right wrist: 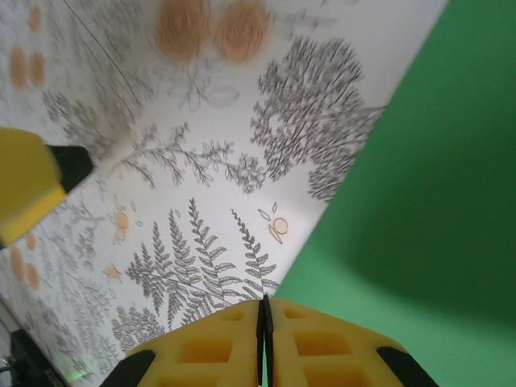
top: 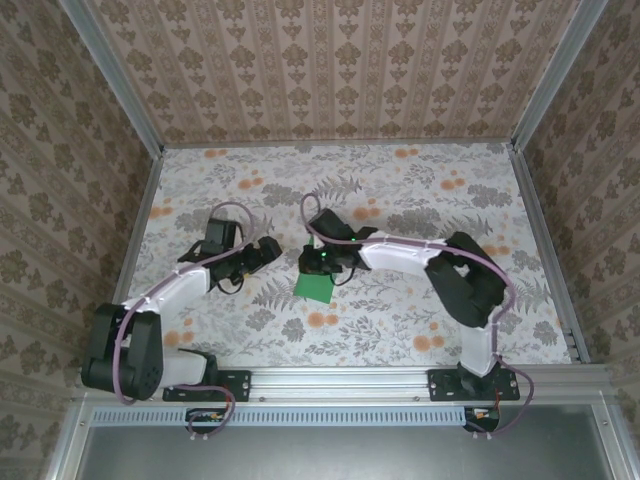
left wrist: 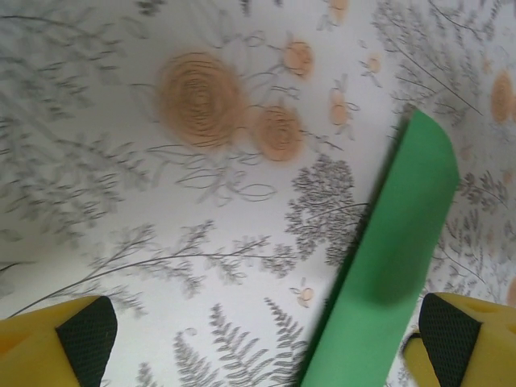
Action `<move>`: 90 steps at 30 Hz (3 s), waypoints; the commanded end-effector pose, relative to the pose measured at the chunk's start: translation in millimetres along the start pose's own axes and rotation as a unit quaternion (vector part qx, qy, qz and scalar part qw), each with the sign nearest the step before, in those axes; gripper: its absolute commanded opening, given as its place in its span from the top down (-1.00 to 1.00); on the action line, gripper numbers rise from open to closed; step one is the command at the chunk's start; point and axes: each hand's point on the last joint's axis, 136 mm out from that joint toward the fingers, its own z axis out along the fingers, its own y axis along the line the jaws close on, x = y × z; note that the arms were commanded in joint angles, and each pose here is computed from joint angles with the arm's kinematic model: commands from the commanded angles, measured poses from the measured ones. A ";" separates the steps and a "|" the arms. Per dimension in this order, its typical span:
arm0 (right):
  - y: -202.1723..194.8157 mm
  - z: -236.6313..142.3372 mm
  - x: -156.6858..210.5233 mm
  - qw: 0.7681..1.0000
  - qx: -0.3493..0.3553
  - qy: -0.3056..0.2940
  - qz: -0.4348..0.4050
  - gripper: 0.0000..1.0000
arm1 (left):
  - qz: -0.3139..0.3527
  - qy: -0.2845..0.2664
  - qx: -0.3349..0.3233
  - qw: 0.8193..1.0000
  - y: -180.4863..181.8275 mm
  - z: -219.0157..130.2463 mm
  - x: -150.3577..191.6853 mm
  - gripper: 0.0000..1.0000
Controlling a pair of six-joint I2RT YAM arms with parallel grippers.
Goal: Fold a paper plane with a square sheet of paper (pick it up from the middle)
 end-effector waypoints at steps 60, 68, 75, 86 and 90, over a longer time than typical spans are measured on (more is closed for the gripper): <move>-108.9 -63.8 54.2 0.992 -0.006 0.046 0.119 0.07 | 0.109 0.160 0.000 0.981 -61.1 108.2 81.8 0.78; -104.8 -54.0 63.8 0.991 -0.006 0.067 0.116 0.16 | 0.107 0.163 -0.003 0.981 -58.4 109.3 83.4 0.80; -98.0 -49.3 68.7 0.990 -0.016 0.079 0.115 0.25 | 0.105 0.163 -0.005 0.981 -56.8 109.0 83.8 0.80; -75.6 -49.6 67.0 0.986 -0.079 0.069 0.130 0.26 | 0.103 0.165 -0.006 0.981 -53.8 109.1 84.7 0.81; -71.0 -48.1 60.3 0.985 -0.098 0.055 0.133 0.21 | 0.103 0.165 -0.005 0.981 -53.8 109.4 84.6 0.81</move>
